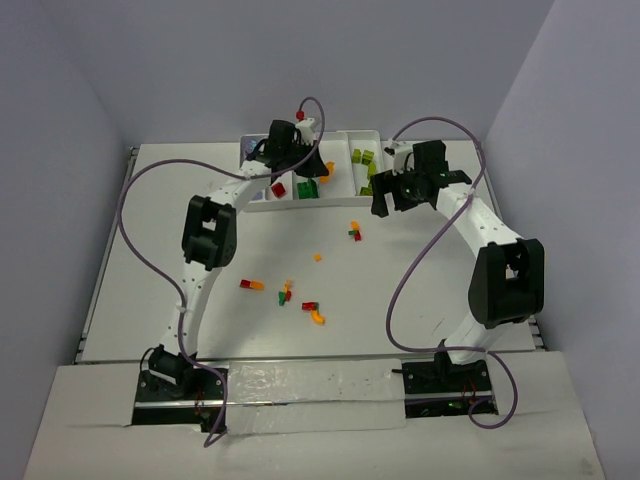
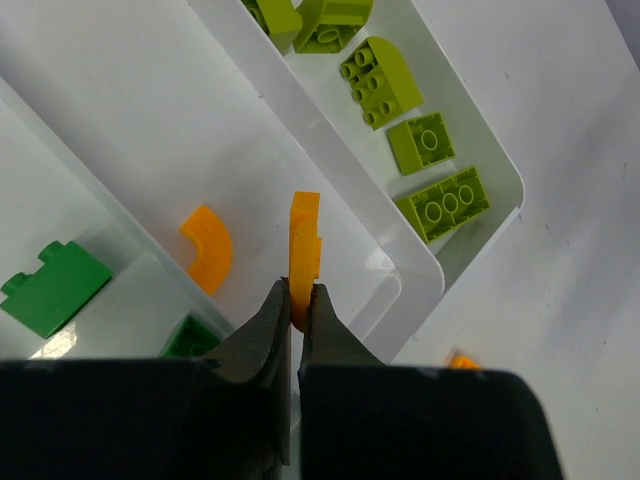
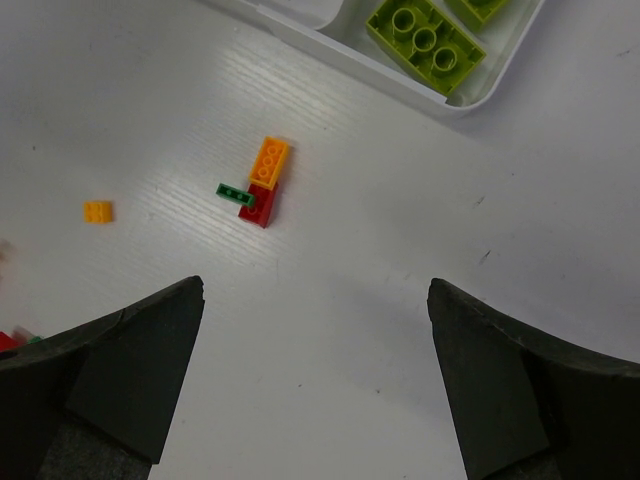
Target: Sort the legos into containers by color
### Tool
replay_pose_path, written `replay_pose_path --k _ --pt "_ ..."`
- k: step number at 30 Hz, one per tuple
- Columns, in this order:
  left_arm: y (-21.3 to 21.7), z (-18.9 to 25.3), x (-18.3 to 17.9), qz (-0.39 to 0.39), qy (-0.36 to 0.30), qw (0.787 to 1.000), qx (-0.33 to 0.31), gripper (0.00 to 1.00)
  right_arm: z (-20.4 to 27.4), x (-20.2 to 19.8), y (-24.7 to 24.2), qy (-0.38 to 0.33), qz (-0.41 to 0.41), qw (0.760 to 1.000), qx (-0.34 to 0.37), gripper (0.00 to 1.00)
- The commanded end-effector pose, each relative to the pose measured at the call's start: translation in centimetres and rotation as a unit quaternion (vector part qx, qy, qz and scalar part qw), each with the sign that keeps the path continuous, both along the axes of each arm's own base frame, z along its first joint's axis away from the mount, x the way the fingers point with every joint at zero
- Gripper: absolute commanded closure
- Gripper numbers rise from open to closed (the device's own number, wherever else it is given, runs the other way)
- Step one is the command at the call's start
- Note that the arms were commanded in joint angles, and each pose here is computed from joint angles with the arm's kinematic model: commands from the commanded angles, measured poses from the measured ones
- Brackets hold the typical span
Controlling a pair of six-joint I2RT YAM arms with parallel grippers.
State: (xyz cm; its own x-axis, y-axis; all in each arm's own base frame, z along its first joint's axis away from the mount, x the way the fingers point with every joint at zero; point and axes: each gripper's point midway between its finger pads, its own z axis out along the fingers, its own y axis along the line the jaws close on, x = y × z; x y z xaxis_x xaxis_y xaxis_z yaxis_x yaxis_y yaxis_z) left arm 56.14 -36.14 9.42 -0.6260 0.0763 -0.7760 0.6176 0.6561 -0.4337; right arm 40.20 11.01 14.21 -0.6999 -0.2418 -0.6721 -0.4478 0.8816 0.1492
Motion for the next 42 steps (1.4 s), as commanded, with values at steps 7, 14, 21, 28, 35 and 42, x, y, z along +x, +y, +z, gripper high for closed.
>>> replay_pose_path --k 7,14,21,28,35,42 --pt "-2.5 0.3 0.6 -0.001 -0.027 1.000 -0.015 0.80 0.3 -1.2 -0.2 -0.004 0.011 1.000 -0.001 0.00" --pt "-2.1 2.2 0.8 0.004 -0.048 0.999 -0.006 0.56 0.6 -1.3 0.2 -0.004 0.019 1.000 0.008 0.00" --pt "0.4 9.2 -0.4 -0.028 -0.081 0.996 -0.020 0.46 1.6 -1.4 0.5 -0.011 0.027 0.999 0.014 0.00" --pt "9.8 11.9 -9.9 -0.144 -0.117 0.979 0.081 0.45 2.1 -1.6 0.9 -0.015 0.035 0.999 0.022 0.00" --pt "19.9 6.5 -24.1 -0.281 -0.070 0.920 0.266 0.46 1.8 -1.4 1.9 -0.013 0.041 0.999 0.029 0.00" --pt "22.0 2.2 -29.2 -0.293 -0.005 0.897 0.331 0.51 2.1 -1.3 2.6 -0.014 0.044 0.999 0.026 0.00"
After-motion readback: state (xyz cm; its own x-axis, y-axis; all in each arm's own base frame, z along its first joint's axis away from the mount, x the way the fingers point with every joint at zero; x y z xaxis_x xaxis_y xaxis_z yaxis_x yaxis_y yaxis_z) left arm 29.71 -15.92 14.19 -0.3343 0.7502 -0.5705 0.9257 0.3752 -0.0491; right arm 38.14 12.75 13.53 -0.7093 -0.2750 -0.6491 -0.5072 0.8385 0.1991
